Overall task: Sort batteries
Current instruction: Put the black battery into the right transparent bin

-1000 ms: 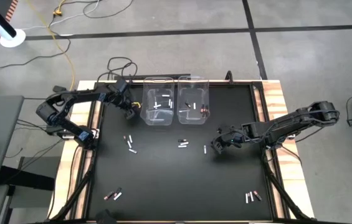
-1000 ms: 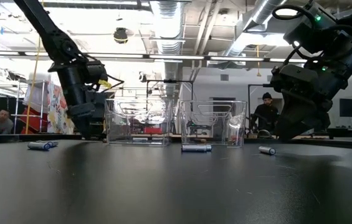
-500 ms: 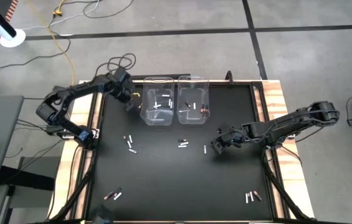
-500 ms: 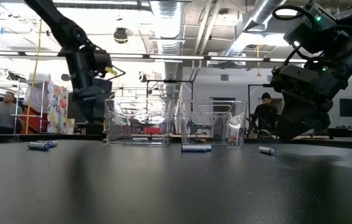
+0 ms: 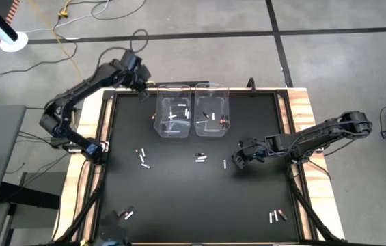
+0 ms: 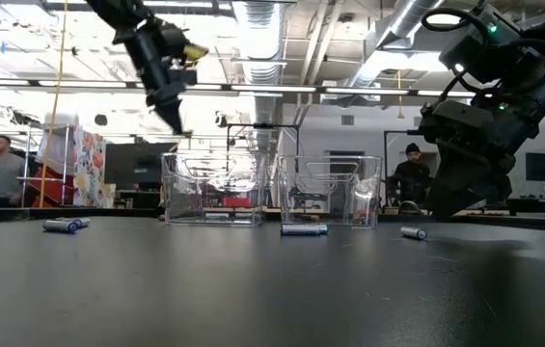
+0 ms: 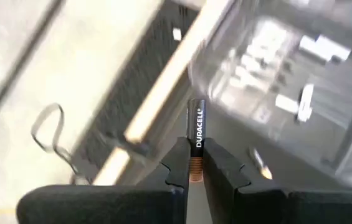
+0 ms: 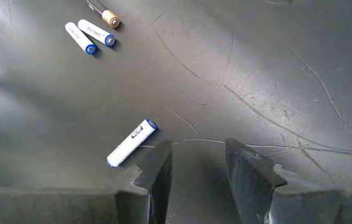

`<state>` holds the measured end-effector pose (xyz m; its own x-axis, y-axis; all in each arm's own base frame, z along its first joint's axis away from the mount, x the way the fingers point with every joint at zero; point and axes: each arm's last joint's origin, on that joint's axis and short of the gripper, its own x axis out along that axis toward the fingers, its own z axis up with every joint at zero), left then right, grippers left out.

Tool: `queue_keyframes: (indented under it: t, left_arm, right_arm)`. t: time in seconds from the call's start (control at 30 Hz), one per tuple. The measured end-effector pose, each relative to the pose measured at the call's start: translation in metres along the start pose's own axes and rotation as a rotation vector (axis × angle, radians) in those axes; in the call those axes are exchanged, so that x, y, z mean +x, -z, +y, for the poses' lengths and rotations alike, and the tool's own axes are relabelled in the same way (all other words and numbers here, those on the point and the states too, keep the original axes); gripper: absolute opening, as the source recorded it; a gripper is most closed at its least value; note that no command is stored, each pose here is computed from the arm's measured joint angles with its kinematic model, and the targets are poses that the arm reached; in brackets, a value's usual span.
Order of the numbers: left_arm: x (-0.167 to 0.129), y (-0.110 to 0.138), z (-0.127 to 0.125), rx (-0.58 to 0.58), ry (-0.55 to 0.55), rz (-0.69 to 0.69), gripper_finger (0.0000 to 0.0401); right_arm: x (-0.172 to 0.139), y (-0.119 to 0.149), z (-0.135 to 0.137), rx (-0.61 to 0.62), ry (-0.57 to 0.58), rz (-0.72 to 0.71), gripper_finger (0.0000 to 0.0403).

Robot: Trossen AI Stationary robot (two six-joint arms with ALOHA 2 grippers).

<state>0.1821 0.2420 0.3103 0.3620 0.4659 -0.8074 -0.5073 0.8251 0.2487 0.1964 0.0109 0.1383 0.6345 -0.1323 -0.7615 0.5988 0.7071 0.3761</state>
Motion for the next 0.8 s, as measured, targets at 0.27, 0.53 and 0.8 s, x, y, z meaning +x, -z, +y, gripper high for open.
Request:
queue_keyframes:
  t: [0.27,0.53,0.8]
  left_arm:
    - [-0.038,-0.046,-0.011,0.125,-0.028,-0.218,0.0023]
    - [-0.038,-0.093,-0.036,0.107,0.003,-0.408,0.0021]
    - [0.021,-0.156,-0.089,0.159,0.153,-0.386,0.0021]
  right_arm:
    - [0.001,-0.003,-0.003,0.018,0.013,-0.009,0.0163]
    - [0.002,-0.011,-0.011,0.058,0.041,-0.030,0.0163]
    - [0.002,-0.011,-0.011,0.059,0.043,-0.031,0.0163]
